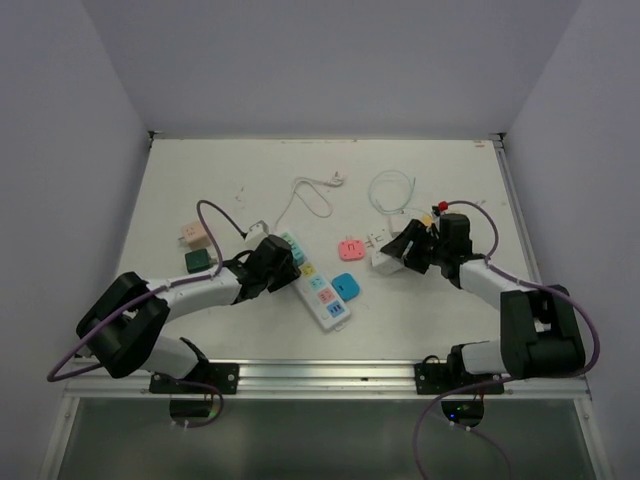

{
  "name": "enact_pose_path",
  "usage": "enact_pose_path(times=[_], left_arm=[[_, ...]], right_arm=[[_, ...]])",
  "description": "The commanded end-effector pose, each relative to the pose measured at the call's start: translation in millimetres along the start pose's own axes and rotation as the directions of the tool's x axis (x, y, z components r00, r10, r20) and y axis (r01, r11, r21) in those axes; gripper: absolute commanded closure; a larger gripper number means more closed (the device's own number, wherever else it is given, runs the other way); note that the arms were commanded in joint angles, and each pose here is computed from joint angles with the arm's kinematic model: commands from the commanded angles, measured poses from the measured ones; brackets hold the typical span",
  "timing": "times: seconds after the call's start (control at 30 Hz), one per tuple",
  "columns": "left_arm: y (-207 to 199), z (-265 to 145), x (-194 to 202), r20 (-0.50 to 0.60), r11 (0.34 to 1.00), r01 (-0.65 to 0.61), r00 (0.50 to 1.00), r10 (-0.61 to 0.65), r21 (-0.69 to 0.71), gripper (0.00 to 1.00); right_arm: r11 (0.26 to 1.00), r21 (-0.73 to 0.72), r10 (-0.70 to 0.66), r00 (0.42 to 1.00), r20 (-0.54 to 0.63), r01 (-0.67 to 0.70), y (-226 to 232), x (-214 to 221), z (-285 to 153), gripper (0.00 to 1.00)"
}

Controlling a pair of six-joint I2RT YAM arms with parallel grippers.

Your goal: Pull the plug off the socket

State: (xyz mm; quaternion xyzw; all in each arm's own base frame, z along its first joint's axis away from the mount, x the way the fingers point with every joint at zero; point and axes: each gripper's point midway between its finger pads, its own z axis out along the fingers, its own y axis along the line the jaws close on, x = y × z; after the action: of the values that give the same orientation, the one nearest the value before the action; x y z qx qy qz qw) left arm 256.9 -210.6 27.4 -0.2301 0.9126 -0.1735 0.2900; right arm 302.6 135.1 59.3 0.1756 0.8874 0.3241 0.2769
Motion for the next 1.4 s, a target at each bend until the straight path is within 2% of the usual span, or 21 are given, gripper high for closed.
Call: enact_pose_path(times=[0.0, 0.1, 0.2, 0.23, 0.3, 0.33, 0.47, 0.57, 0.7, 0.77, 0.97, 1.0, 1.03, 1.1, 1.23, 1.37], left_arm=[[96.0, -7.7, 31.2, -0.124, 0.938, -0.185, 0.98, 0.154, -0.294, 0.51], [96.0, -7.5, 31.5, -0.126, 0.938, -0.187, 0.98, 0.156, -0.291, 0.51], [94.4, -7.6, 31.2, -0.124, 0.941, -0.189, 0.979, 0.16, -0.281, 0.51], [93.8, -7.9, 30.8, -0.123, 0.942, -0.189, 0.979, 0.161, -0.279, 0.5], [93.0, -8.0, 30.9, -0.125, 0.942, -0.191, 0.979, 0.162, -0.274, 0.5], [92.6, -8.3, 31.2, -0.126, 0.943, -0.195, 0.978, 0.166, -0.271, 0.49], [91.3, -9.5, 30.1, -0.124, 0.943, -0.199, 0.977, 0.172, -0.265, 0.48], [89.6, -10.8, 28.3, -0.121, 0.945, -0.202, 0.977, 0.176, -0.258, 0.47], [86.2, -13.5, 25.6, -0.116, 0.947, -0.206, 0.977, 0.182, -0.248, 0.44], [83.1, -17.4, 21.6, -0.106, 0.948, -0.209, 0.976, 0.188, -0.241, 0.39], [70.3, -35.3, 0.7, -0.055, 0.945, -0.247, 0.969, 0.241, -0.216, 0.18], [66.8, -37.8, -2.0, -0.048, 0.945, -0.255, 0.967, 0.251, -0.206, 0.11], [63.1, -41.2, -5.0, -0.043, 0.945, -0.26, 0.965, 0.257, -0.198, 0.09], [54.7, -47.9, -10.0, -0.031, 0.949, -0.271, 0.963, 0.269, -0.164, 0.03], [40.6, -58.4, -11.2, -0.036, 0.959, -0.264, 0.965, 0.261, -0.102, 0.0], [32.2, -67.0, -6.3, -0.046, 0.982, -0.178, 0.983, 0.176, -0.055, 0.01]], right_arm=[[0.988, -0.141, 0.073, 0.996, 0.044, -0.066, 16.6, -15.2, 4.2, 1.0], [0.978, -0.156, 0.153, 0.986, 0.063, -0.141, -1.7, -16.8, 5.7, 1.0], [0.968, -0.133, 0.219, 0.974, 0.055, -0.21, -25.6, -15.3, 8.4, 0.79], [0.965, -0.117, 0.24, 0.969, 0.054, -0.232, -33.6, -15.0, 8.7, 0.65], [0.964, -0.097, 0.253, 0.965, 0.061, -0.247, -42.6, -15.0, 8.0, 0.51], [0.965, -0.089, 0.253, 0.965, 0.062, -0.247, -44.1, -14.7, 7.4, 0.39], [0.977, -0.038, 0.214, 0.971, 0.105, -0.211, -48.4, -22.6, 1.0, 0.18], [0.984, 0.012, 0.174, 0.975, 0.137, -0.177, -49.7, -29.6, -9.4, 0.08], [0.981, 0.119, 0.13, 0.974, 0.185, -0.154, -59.5, -36.5, -24.9, 0.02], [0.985, 0.134, 0.079, 0.976, 0.204, -0.108, -56.0, -43.0, -32.4, 0.01], [0.991, 0.118, -0.092, 0.973, 0.213, 0.068, -23.5, -48.7, -52.0, 0.01], [0.987, 0.106, -0.138, 0.976, 0.169, 0.121, -11.0, -34.3, -48.5, 0.01], [0.98, 0.12, -0.179, 0.965, 0.189, 0.158, -2.4, -38.4, -51.3, 0.01], [0.963, 0.11, -0.26, 0.955, 0.144, 0.245, 14.5, -22.0, -47.8, 0.01], [0.949, 0.058, -0.316, 0.942, 0.117, 0.311, 37.8, -5.1, -42.2, 0.02], [0.935, 0.039, -0.354, 0.931, 0.089, 0.352, 50.4, 10.4, -34.2, 0.02]])
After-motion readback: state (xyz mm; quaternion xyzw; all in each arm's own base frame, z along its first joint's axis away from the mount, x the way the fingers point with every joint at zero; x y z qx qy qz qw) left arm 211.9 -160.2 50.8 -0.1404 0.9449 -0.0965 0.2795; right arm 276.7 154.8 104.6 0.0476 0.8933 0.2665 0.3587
